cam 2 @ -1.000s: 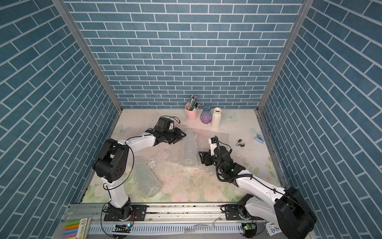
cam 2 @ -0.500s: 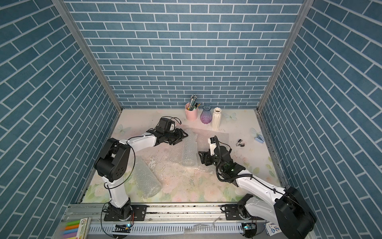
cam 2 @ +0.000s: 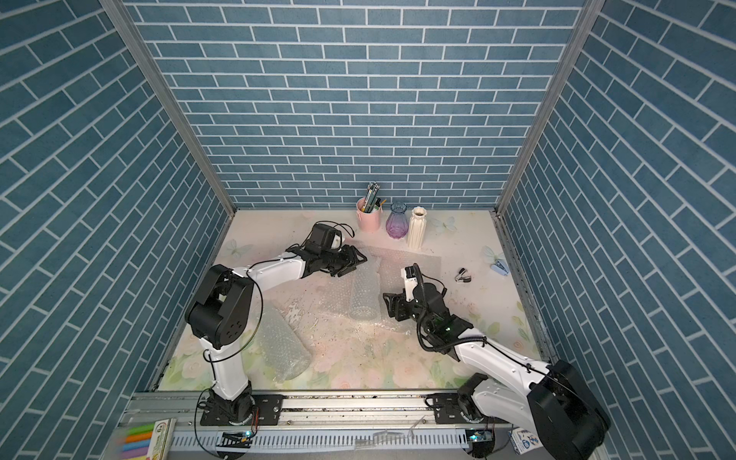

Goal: Unwrap the vase from the bubble wrap
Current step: Unwrap the bubble wrap.

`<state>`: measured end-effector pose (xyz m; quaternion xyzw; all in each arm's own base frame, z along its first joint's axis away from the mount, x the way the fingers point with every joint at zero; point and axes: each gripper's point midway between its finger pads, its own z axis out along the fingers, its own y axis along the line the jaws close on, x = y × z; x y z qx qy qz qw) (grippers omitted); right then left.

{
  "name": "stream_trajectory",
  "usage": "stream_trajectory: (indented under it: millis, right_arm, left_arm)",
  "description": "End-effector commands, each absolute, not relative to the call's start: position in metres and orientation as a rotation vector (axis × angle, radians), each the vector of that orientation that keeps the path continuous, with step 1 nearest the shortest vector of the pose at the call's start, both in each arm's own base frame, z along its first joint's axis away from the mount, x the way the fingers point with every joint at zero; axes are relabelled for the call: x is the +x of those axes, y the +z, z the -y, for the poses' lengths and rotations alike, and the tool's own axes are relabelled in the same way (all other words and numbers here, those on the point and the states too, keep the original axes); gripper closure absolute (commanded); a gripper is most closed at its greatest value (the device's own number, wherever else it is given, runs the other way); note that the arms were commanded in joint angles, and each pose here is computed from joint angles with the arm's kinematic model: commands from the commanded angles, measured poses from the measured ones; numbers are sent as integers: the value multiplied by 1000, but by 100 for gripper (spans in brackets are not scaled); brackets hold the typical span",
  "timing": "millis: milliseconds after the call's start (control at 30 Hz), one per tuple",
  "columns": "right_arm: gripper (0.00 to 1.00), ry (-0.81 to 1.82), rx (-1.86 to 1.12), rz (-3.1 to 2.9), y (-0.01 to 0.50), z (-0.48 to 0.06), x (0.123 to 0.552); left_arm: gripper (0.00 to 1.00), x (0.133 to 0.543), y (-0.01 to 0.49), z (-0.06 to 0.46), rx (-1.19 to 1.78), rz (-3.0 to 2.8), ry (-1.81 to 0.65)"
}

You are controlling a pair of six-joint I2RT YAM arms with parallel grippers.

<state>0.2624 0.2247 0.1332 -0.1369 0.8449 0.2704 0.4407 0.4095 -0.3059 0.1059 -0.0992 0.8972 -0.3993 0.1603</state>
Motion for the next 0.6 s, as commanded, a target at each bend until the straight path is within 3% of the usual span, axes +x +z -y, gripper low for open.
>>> stream_trajectory:
  millis: [0, 433, 567]
  right_arm:
    - [27, 659, -364, -2071, 136, -223, 261]
    - [27, 661, -358, -2073, 136, -223, 261]
    - [27, 663, -357, -2072, 137, -223, 261]
  left_arm:
    - [44, 407, 111, 309, -268, -2563, -1153]
    - [65, 412, 124, 307, -272, -2535, -1141]
    - [67, 412, 130, 307, -263, -2527, -1138]
